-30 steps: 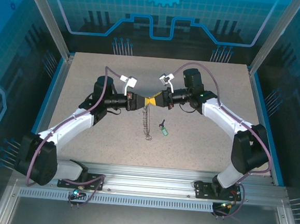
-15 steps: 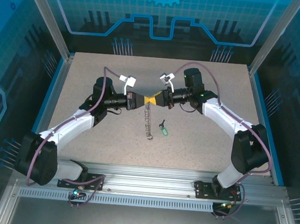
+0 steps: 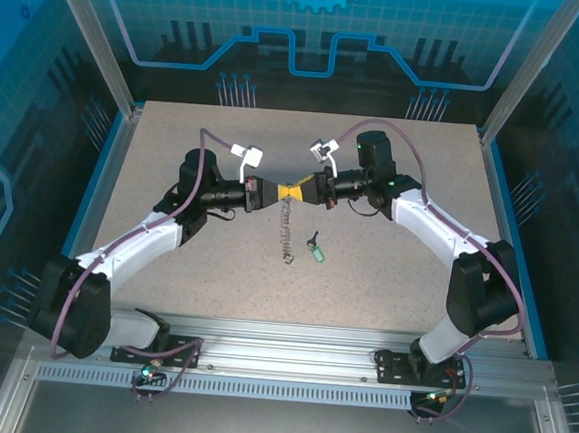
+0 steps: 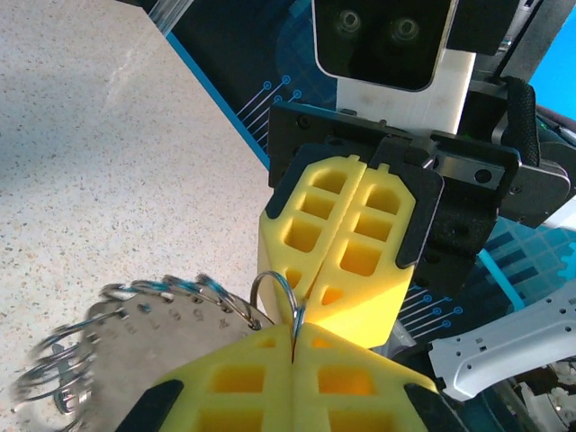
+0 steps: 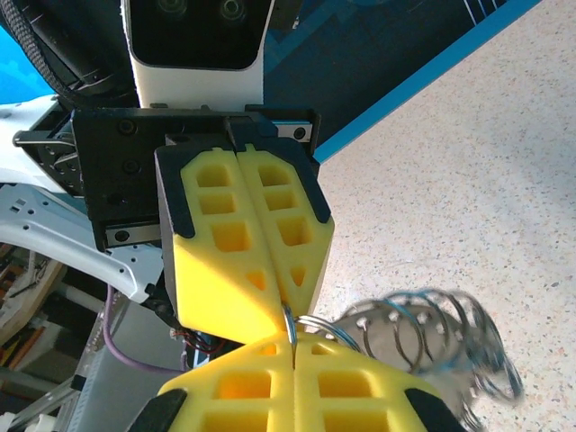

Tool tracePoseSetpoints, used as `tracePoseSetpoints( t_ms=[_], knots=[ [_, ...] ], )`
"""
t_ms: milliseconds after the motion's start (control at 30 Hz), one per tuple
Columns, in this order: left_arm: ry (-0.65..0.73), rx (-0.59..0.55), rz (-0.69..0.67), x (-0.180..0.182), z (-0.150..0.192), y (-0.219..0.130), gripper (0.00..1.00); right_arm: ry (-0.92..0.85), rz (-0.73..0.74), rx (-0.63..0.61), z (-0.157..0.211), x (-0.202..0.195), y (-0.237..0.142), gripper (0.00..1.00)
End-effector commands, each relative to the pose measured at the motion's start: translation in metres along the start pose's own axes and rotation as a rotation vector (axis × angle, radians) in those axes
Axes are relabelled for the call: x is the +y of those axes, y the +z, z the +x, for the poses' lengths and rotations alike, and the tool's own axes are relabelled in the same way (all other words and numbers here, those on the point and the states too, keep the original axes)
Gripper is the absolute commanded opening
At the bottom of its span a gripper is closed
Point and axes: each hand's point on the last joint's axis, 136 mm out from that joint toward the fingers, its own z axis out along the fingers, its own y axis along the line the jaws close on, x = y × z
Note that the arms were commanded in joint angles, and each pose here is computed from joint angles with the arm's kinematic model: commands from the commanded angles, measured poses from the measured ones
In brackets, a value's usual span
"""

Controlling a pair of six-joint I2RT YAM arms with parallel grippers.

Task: Put the keys on the keyring

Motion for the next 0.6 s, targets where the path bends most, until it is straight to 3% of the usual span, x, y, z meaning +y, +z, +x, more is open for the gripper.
tracePoseSetpoints(
  t_ms=[0,67,167,367,567],
  knots=[
    [0.074,-0.013,0.061,-0.023,-0.004,0.001,0.0,-0.023,0.032,-0.063,-0.013,0.009,-0.019,0.23],
    [0.085,-0.019,0.057,-0.024,-0.004,-0.001,0.0,-0.023,0.062,-0.111,-0.017,0.011,-0.033,0.33],
    [0.115,-0.027,0.059,-0.027,-0.005,-0.003,0.0,-0.025,0.123,-0.164,-0.018,0.017,-0.05,0.38],
    [0.219,-0.054,0.091,-0.038,-0.009,-0.006,0.0,0.012,0.217,-0.218,-0.012,0.015,-0.059,0.39],
    [0.386,-0.141,0.131,-0.049,-0.013,-0.012,0.0,0.025,0.221,-0.235,-0.007,0.017,-0.051,0.39]
  ],
)
